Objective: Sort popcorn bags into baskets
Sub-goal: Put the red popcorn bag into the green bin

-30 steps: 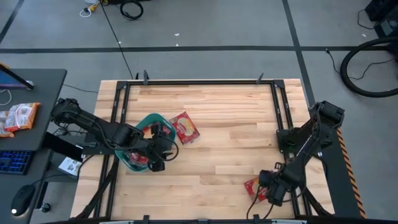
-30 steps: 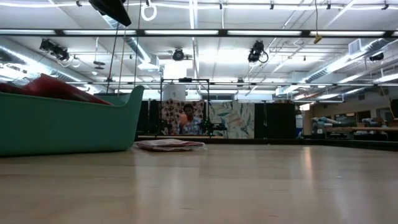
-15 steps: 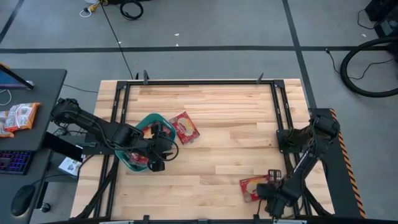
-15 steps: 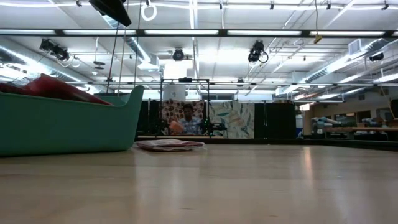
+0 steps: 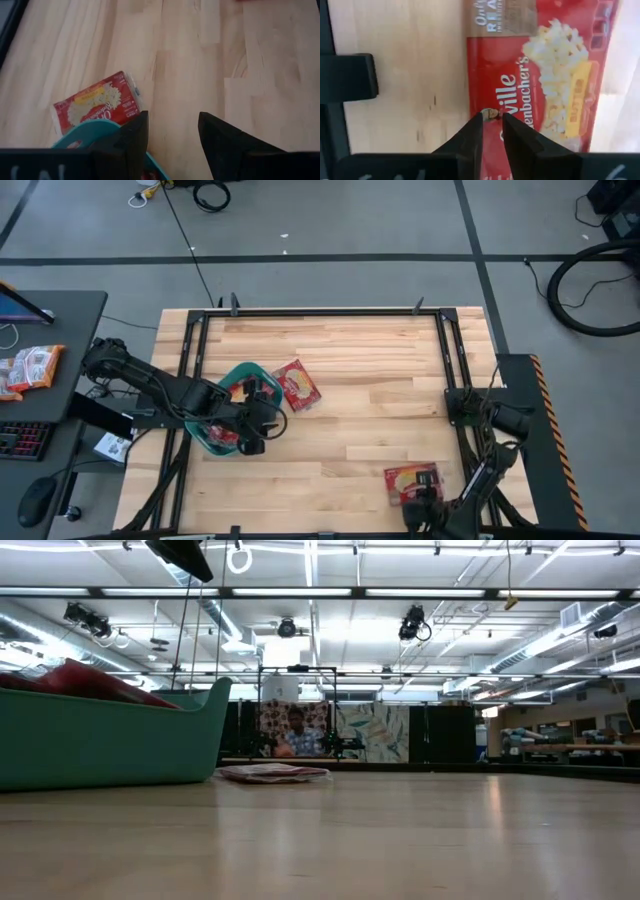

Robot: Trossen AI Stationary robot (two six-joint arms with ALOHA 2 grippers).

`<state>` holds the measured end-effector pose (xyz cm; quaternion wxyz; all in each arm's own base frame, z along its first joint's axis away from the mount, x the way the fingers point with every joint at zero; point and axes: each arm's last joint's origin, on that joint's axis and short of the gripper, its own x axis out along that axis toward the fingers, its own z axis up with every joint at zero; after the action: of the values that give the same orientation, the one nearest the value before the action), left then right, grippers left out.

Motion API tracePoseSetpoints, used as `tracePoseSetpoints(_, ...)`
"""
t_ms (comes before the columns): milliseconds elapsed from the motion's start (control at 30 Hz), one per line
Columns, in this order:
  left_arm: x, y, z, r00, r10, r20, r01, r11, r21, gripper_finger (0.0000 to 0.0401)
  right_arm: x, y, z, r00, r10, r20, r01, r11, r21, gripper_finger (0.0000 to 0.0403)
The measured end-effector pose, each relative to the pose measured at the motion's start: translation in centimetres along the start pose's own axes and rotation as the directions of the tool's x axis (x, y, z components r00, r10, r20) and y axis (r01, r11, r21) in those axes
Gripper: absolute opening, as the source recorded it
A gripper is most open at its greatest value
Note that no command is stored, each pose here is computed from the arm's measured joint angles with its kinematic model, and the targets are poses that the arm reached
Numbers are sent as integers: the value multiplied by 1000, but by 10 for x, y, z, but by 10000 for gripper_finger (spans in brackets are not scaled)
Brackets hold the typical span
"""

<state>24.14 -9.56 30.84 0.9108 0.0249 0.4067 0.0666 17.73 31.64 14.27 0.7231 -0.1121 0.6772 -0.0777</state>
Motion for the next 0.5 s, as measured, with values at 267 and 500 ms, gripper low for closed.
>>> tracePoseSetpoints(267,1,2,1,1000,29,8,-29,999,32,176,-22,0,14,999,3,37,-6,996,86,148)
tracePoseSetpoints(500,1,2,1,1000,28,7,-29,999,26,176,-14,7,6,998,-34,45,30,995,95,195)
